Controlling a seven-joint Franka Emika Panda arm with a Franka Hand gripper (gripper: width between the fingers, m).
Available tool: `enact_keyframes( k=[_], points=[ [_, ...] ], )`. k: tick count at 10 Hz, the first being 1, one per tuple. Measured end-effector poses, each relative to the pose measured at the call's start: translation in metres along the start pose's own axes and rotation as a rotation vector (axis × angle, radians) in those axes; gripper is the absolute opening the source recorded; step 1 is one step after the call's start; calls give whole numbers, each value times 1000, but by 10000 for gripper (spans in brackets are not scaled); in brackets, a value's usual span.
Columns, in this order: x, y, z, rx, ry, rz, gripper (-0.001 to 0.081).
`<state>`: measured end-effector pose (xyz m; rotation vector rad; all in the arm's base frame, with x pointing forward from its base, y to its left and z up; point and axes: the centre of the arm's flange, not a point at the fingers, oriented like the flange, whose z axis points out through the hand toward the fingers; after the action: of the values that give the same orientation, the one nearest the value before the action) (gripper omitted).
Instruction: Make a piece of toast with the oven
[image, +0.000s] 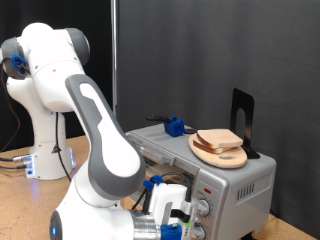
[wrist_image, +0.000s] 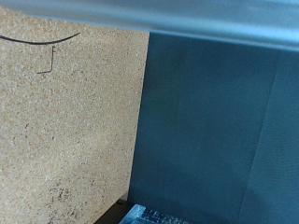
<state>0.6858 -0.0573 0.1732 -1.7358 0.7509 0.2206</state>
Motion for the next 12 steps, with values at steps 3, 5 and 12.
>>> enact_keyframes(
  k=[3, 5, 12],
  points=[
    [-2, 6, 4, 47, 29, -82, 754],
    [-2, 8, 5, 60, 36, -89, 793],
    [-4, 13, 5, 54, 28, 6, 808]
  ],
)
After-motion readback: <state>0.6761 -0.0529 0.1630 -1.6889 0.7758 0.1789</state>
